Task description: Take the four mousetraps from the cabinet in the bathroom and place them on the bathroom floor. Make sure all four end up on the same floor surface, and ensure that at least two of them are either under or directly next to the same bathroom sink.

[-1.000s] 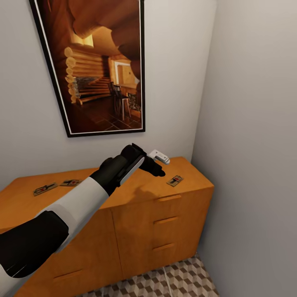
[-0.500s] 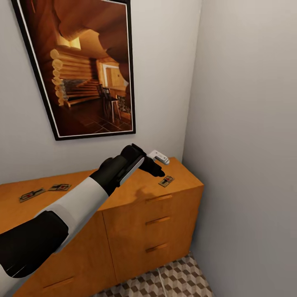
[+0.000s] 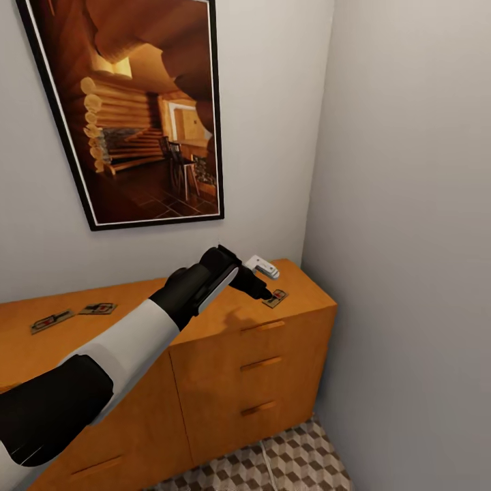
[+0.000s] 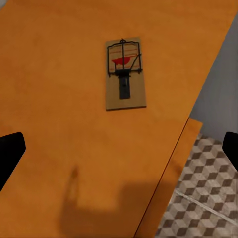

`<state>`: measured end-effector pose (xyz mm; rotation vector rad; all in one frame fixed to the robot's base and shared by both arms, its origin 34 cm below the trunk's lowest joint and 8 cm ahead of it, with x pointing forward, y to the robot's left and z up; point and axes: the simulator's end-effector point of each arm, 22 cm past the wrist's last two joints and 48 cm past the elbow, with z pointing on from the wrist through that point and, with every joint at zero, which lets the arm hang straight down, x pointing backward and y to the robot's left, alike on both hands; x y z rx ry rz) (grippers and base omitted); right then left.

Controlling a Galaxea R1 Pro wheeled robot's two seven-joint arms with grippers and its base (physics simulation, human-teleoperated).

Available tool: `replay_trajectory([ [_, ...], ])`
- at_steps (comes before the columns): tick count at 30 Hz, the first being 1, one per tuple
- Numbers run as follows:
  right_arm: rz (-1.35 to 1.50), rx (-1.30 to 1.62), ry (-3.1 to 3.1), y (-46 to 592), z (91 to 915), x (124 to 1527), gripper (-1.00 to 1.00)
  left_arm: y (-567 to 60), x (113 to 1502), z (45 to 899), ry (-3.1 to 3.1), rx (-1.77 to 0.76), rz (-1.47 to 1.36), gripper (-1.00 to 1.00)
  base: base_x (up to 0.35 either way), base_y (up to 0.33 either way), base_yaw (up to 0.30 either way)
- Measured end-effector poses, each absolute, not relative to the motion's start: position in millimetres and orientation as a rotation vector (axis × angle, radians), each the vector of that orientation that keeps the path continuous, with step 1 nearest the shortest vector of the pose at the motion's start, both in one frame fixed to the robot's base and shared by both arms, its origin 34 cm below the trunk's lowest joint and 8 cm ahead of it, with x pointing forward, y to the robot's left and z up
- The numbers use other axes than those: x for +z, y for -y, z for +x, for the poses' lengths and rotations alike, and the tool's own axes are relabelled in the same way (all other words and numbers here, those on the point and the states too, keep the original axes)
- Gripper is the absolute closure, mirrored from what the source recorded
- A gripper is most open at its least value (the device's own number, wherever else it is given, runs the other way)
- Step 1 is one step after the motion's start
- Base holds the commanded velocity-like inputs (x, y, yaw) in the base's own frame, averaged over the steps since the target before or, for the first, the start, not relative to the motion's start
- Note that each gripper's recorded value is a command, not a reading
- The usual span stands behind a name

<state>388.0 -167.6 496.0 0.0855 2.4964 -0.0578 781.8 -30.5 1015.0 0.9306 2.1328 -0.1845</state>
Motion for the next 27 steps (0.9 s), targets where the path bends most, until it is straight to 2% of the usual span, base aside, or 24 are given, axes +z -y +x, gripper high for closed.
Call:
replay_trajectory([
  [6,0.085,-0.058,-2.506,167.6,384.8,493.6,1.0,31.3,1008.5,782.9,-2.142,-0.191,0.932,-1.0,0.008,0.0,0.0],
  [14,0.084,-0.059,-2.509,167.7,383.4,492.8,1.0,30.3,1005.6,783.7,-2.147,-0.192,0.932,-1.0,0.211,0.0,0.0],
  [27,0.084,-0.058,-2.511,167.0,383.0,492.6,1.0,29.8,1004.4,784.0,-2.15,-0.191,0.931,-1.0,0.054,-0.009,0.0],
])
